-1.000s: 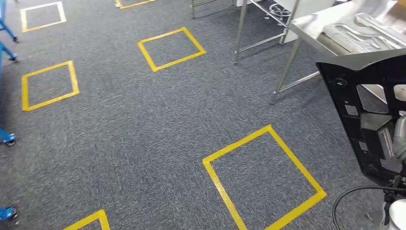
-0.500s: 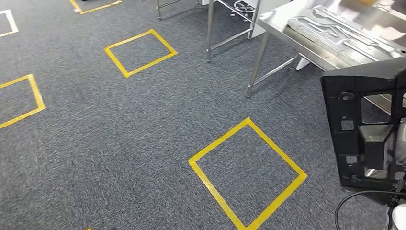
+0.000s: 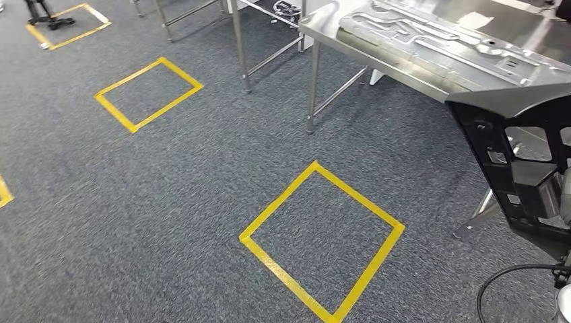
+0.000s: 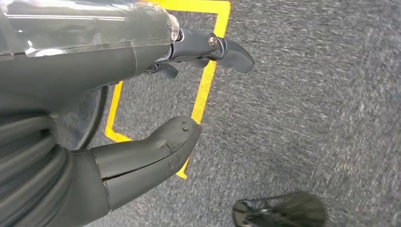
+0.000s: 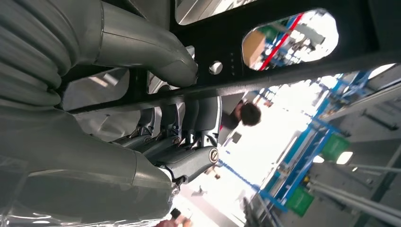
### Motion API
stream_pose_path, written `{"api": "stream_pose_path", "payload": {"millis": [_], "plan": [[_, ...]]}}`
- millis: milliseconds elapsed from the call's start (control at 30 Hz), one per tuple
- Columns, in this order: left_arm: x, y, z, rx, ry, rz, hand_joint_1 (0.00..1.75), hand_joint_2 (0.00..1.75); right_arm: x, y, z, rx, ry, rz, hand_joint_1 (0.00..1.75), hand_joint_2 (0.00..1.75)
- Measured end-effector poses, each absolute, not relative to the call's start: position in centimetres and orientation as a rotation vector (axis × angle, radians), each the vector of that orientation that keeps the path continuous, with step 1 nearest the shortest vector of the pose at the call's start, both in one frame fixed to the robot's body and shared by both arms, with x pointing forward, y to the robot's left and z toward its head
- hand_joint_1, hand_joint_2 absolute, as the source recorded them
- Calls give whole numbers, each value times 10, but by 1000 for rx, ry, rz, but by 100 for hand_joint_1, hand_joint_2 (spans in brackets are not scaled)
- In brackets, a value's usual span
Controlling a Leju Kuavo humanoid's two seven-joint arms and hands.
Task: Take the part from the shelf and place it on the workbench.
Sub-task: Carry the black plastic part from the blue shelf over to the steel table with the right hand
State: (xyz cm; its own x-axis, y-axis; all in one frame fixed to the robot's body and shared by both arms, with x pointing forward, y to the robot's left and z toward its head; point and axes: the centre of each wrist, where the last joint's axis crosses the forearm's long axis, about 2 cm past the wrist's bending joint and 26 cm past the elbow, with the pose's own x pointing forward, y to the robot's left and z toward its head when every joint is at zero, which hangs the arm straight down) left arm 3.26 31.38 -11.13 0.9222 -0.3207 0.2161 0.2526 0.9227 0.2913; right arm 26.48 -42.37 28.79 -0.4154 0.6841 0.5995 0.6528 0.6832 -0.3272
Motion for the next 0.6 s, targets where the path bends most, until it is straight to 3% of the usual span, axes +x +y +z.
{"api": "stream_pose_path", "payload": {"millis": [600], "plan": [[32, 313, -111, 257, -248, -283, 0, 175, 259, -422, 280, -1029, -2138, 88, 175, 175]]}}
